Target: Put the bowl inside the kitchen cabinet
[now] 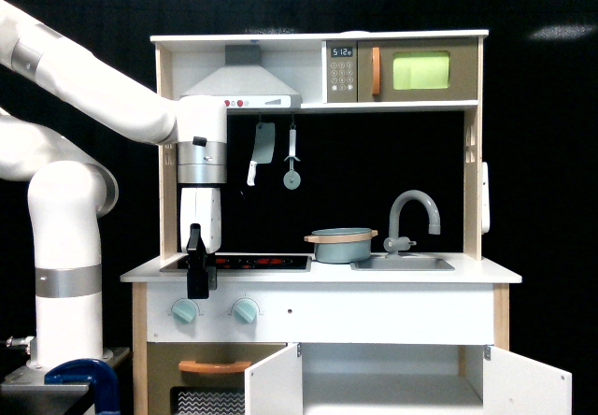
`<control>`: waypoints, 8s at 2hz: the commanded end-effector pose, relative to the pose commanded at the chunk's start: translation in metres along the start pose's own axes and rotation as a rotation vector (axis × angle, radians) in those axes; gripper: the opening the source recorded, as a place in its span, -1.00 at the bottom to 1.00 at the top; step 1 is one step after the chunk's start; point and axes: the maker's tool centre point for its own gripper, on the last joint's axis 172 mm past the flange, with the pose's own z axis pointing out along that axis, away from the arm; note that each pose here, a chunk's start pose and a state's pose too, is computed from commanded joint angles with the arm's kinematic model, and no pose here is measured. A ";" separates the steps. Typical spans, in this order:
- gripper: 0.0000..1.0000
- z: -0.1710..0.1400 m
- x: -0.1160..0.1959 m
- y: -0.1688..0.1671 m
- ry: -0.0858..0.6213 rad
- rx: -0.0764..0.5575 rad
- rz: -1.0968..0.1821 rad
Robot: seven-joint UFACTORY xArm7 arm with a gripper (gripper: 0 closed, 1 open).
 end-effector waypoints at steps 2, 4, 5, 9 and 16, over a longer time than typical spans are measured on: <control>1.00 -0.035 0.090 -0.029 0.106 -0.022 -0.050; 1.00 -0.099 0.168 -0.122 0.248 0.227 -0.155; 1.00 -0.100 0.182 -0.163 0.241 0.323 -0.167; 1.00 -0.066 0.214 -0.218 0.259 0.623 0.277; -1.00 -0.043 0.178 0.025 0.169 0.644 -0.055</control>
